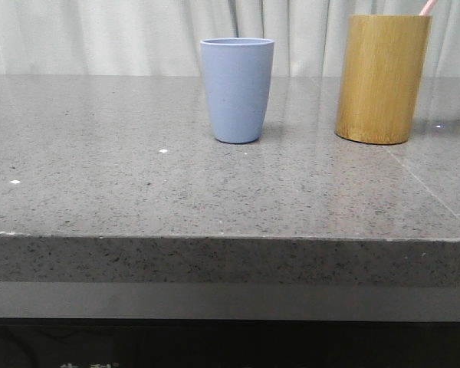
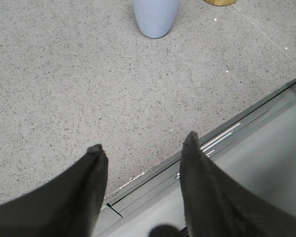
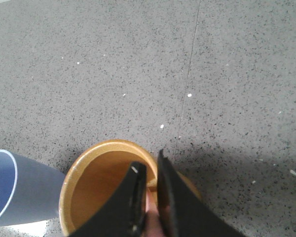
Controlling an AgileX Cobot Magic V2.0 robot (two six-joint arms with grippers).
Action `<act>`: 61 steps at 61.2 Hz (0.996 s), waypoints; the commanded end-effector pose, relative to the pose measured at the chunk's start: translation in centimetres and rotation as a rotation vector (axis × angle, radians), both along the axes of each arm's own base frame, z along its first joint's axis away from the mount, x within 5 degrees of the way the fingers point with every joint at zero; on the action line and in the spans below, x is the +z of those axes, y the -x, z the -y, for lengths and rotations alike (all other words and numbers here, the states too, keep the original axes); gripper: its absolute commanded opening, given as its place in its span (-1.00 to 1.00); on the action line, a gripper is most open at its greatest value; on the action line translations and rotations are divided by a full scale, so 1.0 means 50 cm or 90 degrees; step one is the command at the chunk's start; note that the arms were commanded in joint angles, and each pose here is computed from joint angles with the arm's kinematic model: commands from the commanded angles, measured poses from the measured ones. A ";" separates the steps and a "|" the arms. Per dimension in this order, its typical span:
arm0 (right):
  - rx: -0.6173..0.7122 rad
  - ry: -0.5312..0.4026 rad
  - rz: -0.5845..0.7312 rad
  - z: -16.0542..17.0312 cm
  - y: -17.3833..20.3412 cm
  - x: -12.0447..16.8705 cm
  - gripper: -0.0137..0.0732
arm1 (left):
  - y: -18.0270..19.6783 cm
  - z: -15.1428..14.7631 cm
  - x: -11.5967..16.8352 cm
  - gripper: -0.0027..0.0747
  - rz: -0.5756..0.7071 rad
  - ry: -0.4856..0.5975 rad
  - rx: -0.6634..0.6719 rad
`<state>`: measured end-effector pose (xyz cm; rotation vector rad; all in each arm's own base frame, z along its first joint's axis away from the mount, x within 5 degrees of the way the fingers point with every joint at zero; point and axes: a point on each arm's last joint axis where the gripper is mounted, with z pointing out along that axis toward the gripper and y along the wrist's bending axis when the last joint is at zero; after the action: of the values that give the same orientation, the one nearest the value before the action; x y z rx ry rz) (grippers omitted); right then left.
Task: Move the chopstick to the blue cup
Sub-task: 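Pull the pink chopstick straight up out of the bamboo holder, then carry the chopstick over the blue cup, lower it in and release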
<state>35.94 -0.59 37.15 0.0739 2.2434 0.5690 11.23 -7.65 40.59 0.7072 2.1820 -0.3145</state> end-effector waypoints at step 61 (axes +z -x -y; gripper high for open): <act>0.195 0.146 0.380 -0.169 0.253 0.345 -0.82 | -0.002 0.005 0.025 -0.03 0.046 0.046 -0.002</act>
<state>24.20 6.54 52.93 -0.4630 1.8395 0.4324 11.23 -7.65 40.59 0.7072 2.1820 -0.3145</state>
